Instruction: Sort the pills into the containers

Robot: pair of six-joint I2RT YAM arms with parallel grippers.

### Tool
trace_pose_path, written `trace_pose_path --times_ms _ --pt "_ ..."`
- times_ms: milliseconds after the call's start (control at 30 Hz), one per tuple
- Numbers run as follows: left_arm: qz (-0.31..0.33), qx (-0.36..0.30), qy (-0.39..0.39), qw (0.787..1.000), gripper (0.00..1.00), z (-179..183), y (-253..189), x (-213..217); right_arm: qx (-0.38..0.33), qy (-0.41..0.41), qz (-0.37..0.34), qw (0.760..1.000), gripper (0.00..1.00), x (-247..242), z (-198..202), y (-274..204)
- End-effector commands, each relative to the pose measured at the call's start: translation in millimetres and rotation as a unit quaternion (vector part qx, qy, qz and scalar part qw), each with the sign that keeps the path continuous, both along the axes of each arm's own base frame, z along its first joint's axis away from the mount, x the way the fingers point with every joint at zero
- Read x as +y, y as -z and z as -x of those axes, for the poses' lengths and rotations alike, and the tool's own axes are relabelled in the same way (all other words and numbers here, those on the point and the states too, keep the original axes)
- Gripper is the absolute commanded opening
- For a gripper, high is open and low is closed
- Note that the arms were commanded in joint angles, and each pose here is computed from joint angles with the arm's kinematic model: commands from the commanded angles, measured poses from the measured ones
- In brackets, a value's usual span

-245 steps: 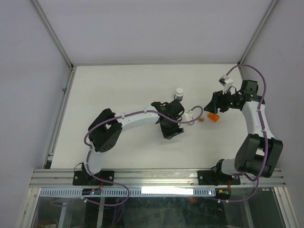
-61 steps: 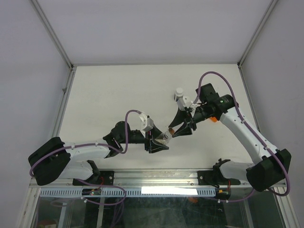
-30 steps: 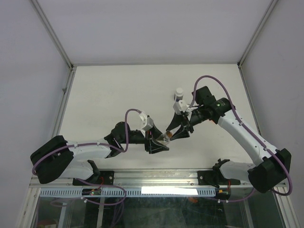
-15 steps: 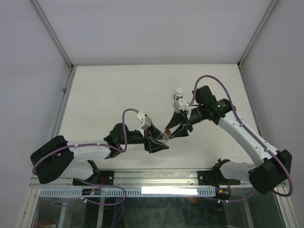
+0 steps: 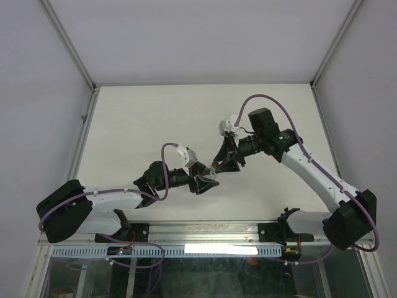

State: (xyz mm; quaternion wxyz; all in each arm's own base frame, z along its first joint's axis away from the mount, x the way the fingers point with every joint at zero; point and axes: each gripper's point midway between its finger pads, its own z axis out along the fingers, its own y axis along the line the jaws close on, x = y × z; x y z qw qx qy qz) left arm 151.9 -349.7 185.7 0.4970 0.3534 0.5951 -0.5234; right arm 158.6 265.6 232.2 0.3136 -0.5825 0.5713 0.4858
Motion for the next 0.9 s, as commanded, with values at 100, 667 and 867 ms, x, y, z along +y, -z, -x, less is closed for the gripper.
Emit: trace_pose_path --times_ms 100,667,867 --pt "0.089 -0.095 -0.168 0.977 0.00 -57 -71 19 0.097 0.142 0.058 0.983 0.02 13 -39 31" --pt "0.023 -0.079 -0.144 0.986 0.00 -52 7 12 0.139 0.111 -0.012 0.984 0.86 1 -36 -11" --pt "0.029 -0.080 -0.112 0.990 0.00 -37 11 14 0.090 0.115 -0.020 0.989 0.99 -16 -40 -11"
